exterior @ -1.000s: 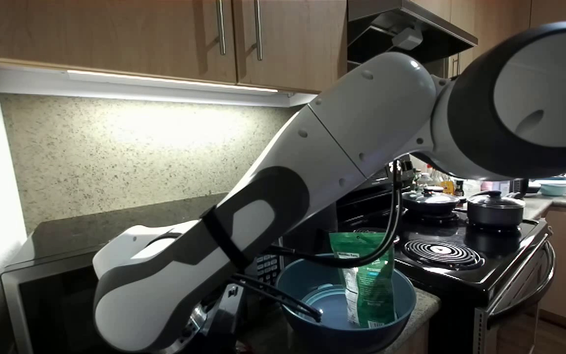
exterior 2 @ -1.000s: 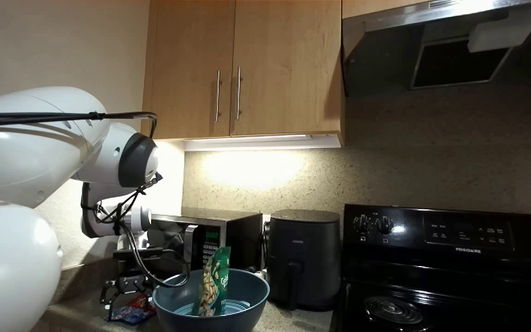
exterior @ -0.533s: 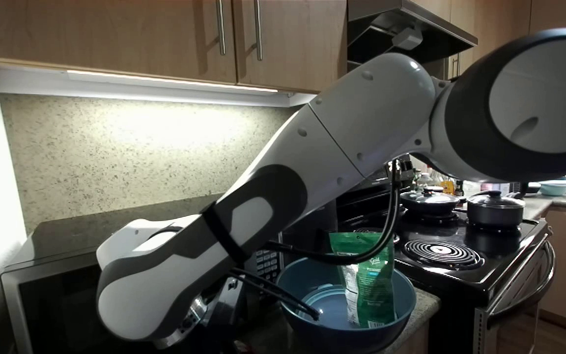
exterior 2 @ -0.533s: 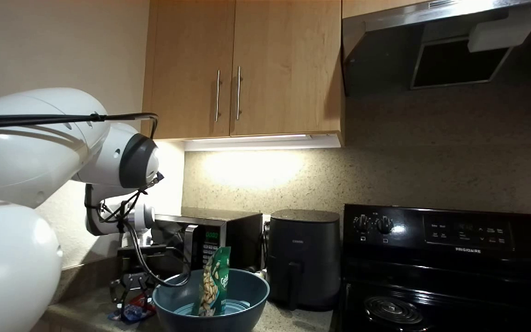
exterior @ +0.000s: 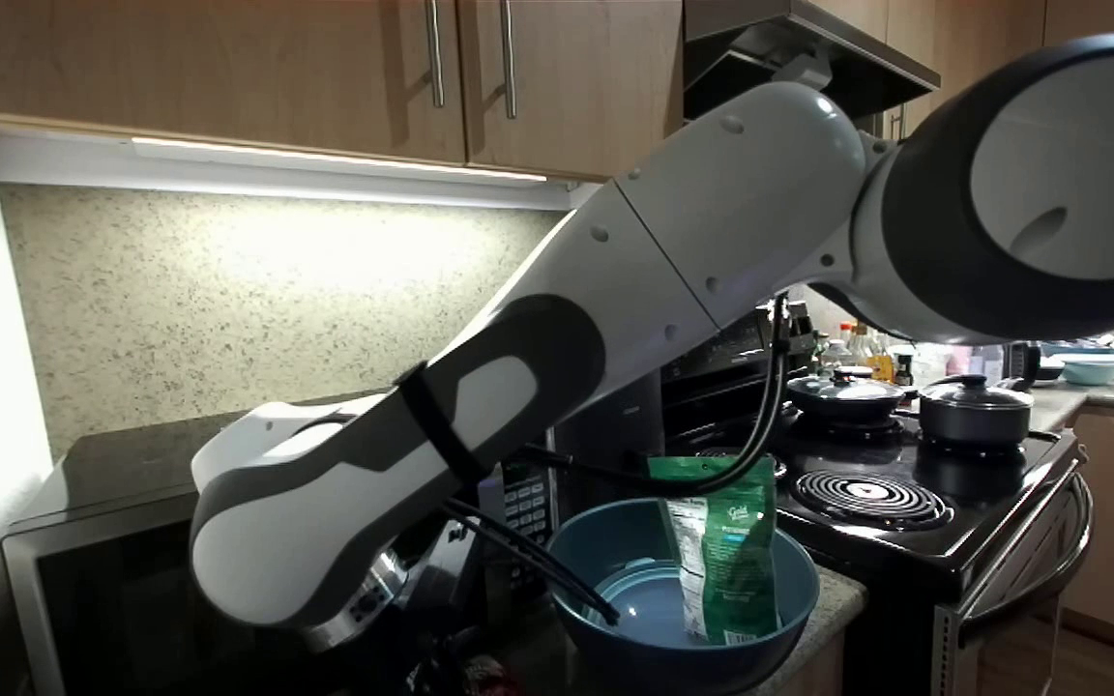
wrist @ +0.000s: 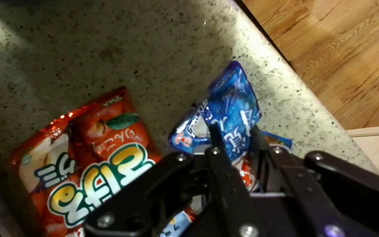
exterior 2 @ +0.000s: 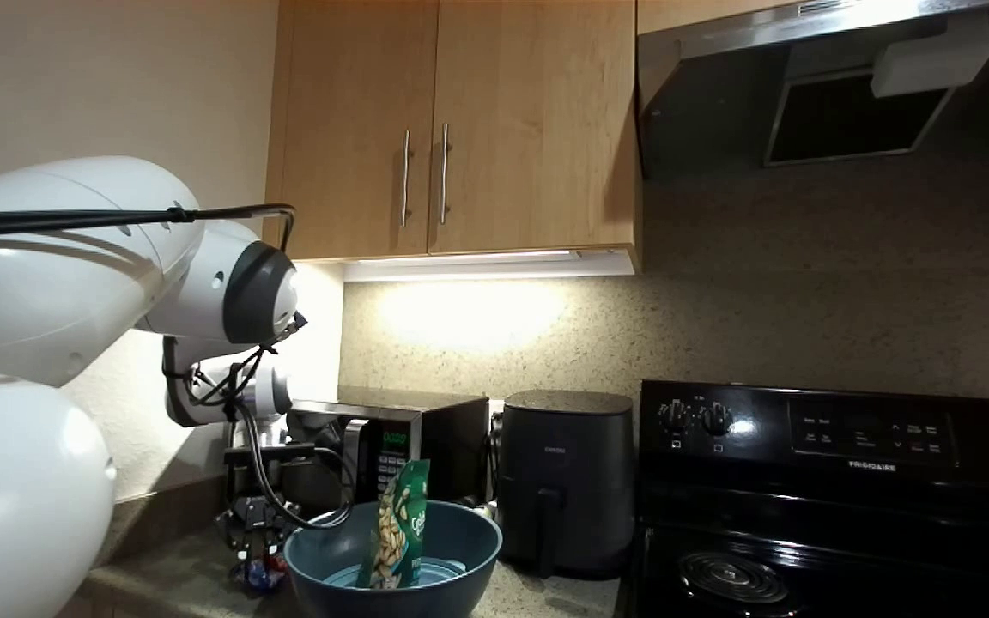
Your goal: Pick up the three sachets from the countertop and put them in the blue dish.
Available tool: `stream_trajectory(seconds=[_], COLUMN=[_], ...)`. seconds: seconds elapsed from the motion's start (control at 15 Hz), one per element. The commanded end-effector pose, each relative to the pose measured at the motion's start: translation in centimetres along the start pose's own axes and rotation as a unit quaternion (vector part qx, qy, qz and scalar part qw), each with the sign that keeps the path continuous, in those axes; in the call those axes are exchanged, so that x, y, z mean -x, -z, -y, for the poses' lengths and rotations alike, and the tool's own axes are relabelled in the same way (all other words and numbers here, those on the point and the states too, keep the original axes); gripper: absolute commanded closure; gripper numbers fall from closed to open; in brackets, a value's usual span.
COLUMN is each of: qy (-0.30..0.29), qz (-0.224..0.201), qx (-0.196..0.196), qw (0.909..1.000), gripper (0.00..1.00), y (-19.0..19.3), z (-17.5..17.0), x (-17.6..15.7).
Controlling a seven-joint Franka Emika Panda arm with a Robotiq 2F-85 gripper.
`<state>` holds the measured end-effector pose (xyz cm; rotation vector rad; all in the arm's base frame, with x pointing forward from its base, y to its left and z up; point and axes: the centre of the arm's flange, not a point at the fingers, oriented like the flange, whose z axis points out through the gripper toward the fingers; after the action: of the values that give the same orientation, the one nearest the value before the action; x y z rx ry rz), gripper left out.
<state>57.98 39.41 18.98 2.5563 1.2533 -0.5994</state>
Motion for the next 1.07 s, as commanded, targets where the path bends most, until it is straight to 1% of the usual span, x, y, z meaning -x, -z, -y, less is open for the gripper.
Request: stream_trajectory(seconds=[0.0, 0.13, 0.2, 0.27, 0.47, 0.67, 0.8, 1.0], qy=[-0.013, -0.019, -0.023, -0.029, -0.064, -0.113, -0.152, -0.218], qz=[0.004, -0.004, -0.007, -0.013, -0.022, -0.024, -0.021, -0.015], qx=[0.002, 0.002, 0.005, 0.008, 0.021, 0.023, 0.019, 0.008], qw=[0.9999, 0.9998, 0.9997, 0.9995, 0.9975, 0.9931, 0.9880, 0.9758], gripper=[0.92, 0.94, 0.93, 0.94, 0.93, 0.93, 0.93, 0.94], y=[4.9, 7.6, 8.9, 10.2, 13.0, 14.0, 13.9, 13.3], z=[0.0, 0.2, 0.2, 0.2, -0.1, -0.7, -1.2, -1.3], x=[3.9, 5.9, 6.8, 7.9, 10.9, 14.0, 16.2, 19.2])
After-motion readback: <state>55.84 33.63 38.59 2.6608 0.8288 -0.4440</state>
